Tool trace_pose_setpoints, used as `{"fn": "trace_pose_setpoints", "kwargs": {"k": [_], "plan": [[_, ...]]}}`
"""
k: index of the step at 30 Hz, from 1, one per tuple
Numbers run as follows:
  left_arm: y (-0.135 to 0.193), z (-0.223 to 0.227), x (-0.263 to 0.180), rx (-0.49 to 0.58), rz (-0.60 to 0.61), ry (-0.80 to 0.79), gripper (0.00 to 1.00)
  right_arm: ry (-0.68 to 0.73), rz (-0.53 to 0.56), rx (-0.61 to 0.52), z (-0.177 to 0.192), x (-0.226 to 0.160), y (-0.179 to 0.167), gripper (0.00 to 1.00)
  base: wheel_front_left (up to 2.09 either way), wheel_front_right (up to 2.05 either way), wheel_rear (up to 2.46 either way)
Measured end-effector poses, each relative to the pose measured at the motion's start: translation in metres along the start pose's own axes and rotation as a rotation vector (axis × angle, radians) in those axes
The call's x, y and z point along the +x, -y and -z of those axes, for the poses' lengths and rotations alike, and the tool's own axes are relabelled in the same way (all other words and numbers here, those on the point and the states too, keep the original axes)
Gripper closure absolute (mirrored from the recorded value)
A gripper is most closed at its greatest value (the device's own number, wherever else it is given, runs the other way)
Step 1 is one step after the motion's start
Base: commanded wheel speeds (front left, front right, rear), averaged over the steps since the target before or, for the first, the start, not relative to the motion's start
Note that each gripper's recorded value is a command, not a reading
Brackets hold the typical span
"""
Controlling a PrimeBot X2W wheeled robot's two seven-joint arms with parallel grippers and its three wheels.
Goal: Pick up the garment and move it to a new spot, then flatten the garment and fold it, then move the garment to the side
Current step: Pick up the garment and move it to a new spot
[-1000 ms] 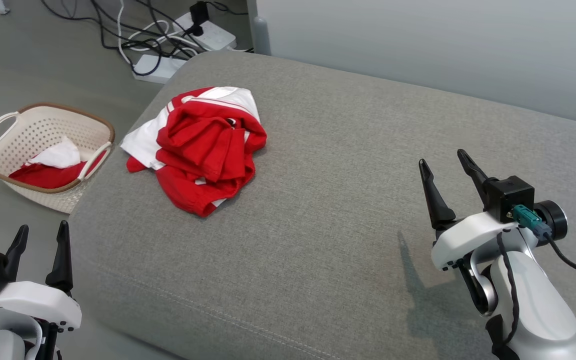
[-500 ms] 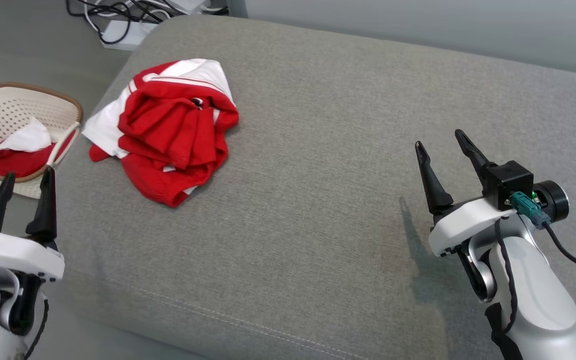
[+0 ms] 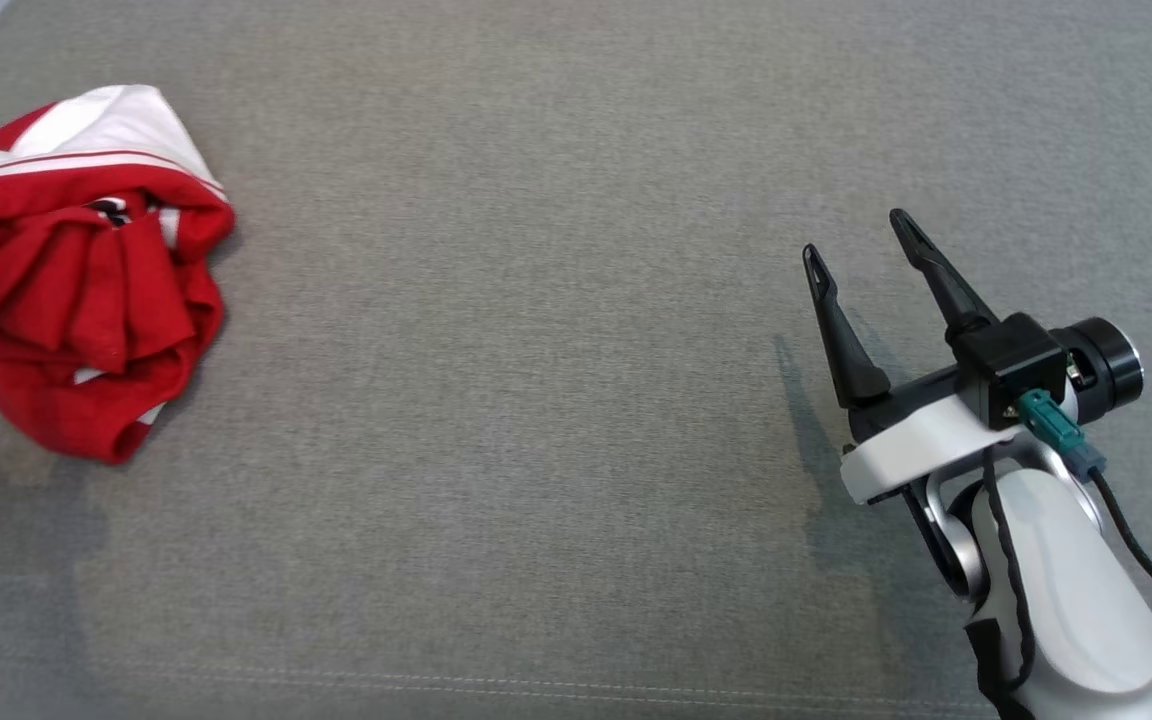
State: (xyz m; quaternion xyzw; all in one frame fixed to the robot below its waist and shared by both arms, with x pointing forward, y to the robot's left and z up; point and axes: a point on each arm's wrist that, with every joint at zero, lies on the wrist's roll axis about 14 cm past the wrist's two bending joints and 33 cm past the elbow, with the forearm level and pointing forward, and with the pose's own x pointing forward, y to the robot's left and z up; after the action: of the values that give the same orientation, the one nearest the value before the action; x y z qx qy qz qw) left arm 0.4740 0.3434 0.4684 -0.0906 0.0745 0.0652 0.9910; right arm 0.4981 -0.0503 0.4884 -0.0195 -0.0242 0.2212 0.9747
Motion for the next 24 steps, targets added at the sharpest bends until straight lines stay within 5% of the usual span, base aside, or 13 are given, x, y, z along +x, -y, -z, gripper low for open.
{"fn": "trace_pose_setpoints", "kwargs": {"k": [10,11,12,18,24], "plan": [[0.004,0.048,0.036,0.021,0.005,-0.142,0.00,-0.064,0.121,-0.014,0.017,-0.042,0.036,0.00,0.00,0.00,0.00],[0.005,0.050,0.040,0.018,0.005,-0.146,0.67,-0.070,0.128,-0.013,0.020,-0.044,0.038,0.00,0.00,0.00,0.00],[0.007,0.051,0.043,0.011,0.005,-0.144,1.00,-0.073,0.133,-0.013,0.021,-0.046,0.040,0.00,0.00,0.00,0.00],[0.021,0.019,0.050,-0.025,0.032,-0.037,1.00,-0.052,0.153,-0.006,0.012,-0.050,0.043,0.00,0.00,0.00,0.00],[0.078,-0.043,0.048,-0.114,0.169,0.175,1.00,-0.044,0.166,0.024,0.010,-0.054,0.044,0.00,0.00,0.00,0.00]]}}
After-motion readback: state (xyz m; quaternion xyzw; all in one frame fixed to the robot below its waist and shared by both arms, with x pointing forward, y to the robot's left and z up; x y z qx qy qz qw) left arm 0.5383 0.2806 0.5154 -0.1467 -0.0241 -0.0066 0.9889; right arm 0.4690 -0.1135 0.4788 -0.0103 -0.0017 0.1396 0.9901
